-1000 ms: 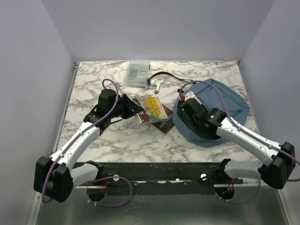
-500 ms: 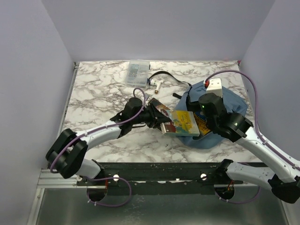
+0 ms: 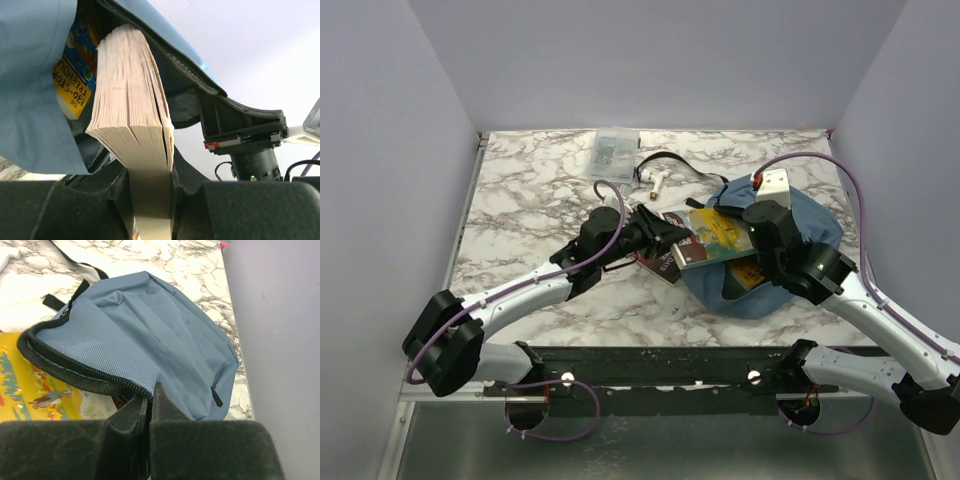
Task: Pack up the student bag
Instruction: Place the book in the student bag.
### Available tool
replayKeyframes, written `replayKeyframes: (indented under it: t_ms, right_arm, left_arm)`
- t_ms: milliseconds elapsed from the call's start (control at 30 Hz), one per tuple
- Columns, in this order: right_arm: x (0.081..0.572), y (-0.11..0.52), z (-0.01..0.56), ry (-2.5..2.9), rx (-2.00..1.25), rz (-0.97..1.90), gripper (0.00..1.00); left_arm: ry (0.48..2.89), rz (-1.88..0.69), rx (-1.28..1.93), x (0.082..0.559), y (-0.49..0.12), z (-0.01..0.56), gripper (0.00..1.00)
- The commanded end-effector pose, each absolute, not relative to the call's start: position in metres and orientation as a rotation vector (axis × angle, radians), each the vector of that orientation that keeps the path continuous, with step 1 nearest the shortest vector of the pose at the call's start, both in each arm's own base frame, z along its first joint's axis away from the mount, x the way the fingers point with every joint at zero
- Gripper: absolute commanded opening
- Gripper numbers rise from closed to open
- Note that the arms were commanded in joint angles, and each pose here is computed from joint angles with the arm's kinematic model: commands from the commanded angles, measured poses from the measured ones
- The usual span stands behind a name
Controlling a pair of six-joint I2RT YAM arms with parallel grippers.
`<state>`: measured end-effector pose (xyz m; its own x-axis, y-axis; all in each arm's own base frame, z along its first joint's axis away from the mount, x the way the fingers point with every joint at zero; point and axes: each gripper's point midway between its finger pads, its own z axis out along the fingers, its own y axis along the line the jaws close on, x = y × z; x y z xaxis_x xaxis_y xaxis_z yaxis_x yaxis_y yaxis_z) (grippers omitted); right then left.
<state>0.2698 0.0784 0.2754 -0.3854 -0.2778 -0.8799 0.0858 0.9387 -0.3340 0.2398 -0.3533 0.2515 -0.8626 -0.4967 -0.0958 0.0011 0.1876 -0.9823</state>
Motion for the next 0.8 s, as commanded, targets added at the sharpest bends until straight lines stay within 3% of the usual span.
replayKeyframes:
  t_ms: [0, 200, 567, 767]
  right_arm:
    - [0.275, 0.085, 0.299, 1.843, -0.069, -0.290, 0.00]
    - [0.274, 0.097, 0.308, 1.869, -0.055, -0.190, 0.01]
    - [0.260, 0.118, 0.312, 1.921, -0.111, 0.008, 0.00]
    - [0.257, 0.114, 0.311, 1.924, -0.088, 0.003, 0.00]
  left_arm:
    - [1.978, -1.809, -0.457, 0.241, -0.378, 0.289, 0.00]
    - [2.005, -1.820, -0.471, 0.243, -0.429, 0.271, 0.00]
    - [1.771, -1.506, -0.654, 0.316, -0.486, 0.235, 0.00]
    - [1.927, -1.414, -0.621, 0.317, -0.540, 0.191, 0.01]
